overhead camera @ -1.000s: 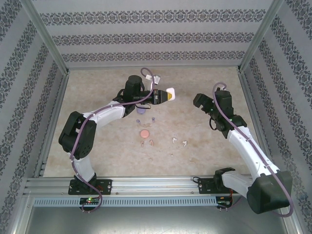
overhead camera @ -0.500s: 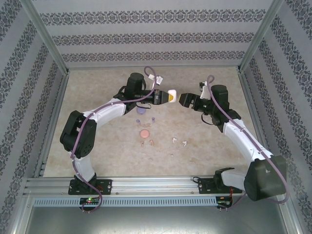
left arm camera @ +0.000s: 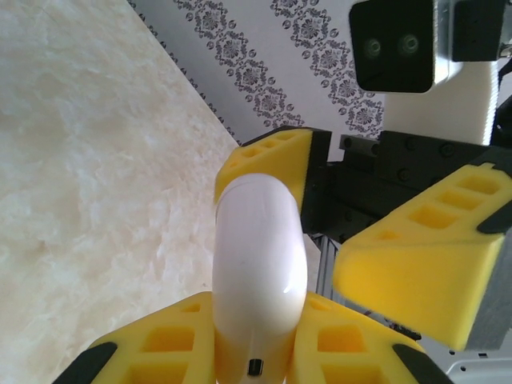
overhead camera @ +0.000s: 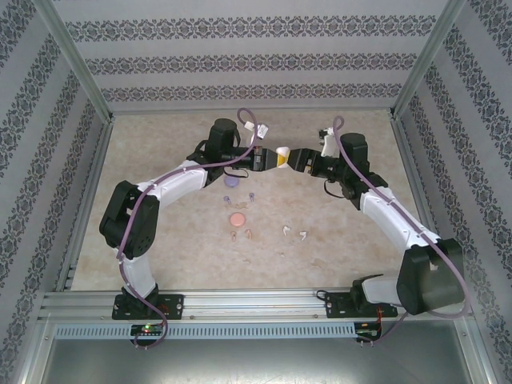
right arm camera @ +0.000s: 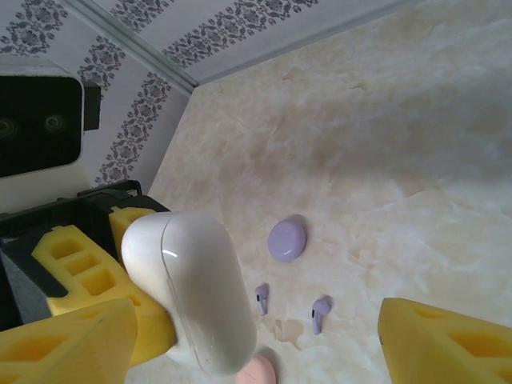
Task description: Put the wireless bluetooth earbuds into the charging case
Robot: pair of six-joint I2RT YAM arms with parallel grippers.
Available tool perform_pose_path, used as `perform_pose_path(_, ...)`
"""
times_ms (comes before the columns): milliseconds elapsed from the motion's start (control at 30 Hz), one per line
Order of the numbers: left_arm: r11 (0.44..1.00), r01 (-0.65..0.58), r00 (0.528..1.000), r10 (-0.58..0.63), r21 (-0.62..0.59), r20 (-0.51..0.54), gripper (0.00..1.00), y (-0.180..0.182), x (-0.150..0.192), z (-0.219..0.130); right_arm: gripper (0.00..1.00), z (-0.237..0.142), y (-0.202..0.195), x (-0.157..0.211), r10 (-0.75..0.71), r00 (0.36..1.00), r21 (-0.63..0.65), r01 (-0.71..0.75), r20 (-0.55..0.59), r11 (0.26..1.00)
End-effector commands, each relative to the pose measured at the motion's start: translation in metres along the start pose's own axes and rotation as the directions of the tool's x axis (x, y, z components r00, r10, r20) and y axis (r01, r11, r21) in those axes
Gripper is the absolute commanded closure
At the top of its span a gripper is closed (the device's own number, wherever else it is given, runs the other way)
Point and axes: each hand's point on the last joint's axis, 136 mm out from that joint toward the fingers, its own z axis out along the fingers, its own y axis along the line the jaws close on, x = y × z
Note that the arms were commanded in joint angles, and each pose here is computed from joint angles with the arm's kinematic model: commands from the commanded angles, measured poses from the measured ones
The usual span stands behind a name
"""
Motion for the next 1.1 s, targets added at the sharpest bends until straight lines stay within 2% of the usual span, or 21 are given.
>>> perform_pose_path(0, 0.998, -0.044, 0.999, 0.044, 0.041, 0.005, 1.0, -0.016, -0.01, 0.0, 0.22, 0.006, 0.011, -0.008, -0.027, 1.0, -0.04, 0.027, 0.009, 0.999)
perform_pose_path(467, 0.994, -0.076, 0.997, 0.075, 0.072, 0.02, 1.0, -0.038, -0.013, -0.009, 0.33, 0.006, -0.061, 0.006, 0.107, 0.994, 0.078, -0.108, 0.011, 0.991)
perform_pose_path(633, 0.995, -0.069, 0.998, 0.068, 0.069, 0.016, 1.0, -0.035, -0.011, -0.008, 0.33, -0.009, -0.046, 0.009, 0.101, 0.995, 0.037, -0.101, 0.014, 0.994)
perform_pose_path(833, 0.994, -0.069, 0.998, 0.068, 0.087, 0.015, 1.0, -0.037, -0.01, -0.007, 0.34, -0.025, -0.012, 0.013, 0.061, 0.998, -0.078, -0.06, 0.009, 0.995)
perform_pose_path(967, 0.992, -0.066, 0.998, 0.063, 0.111, 0.031, 1.0, -0.043, -0.012, -0.007, 0.41, -0.026, -0.001, 0.007, 0.069, 0.998, -0.13, -0.067, 0.012, 0.989)
perform_pose_path(1067, 0.99, -0.052, 0.996, 0.042, 0.132, 0.077, 1.0, -0.045, -0.019, -0.007, 0.44, -0.024, 0.0, -0.003, 0.138, 0.989, -0.157, -0.129, 0.049, 0.979)
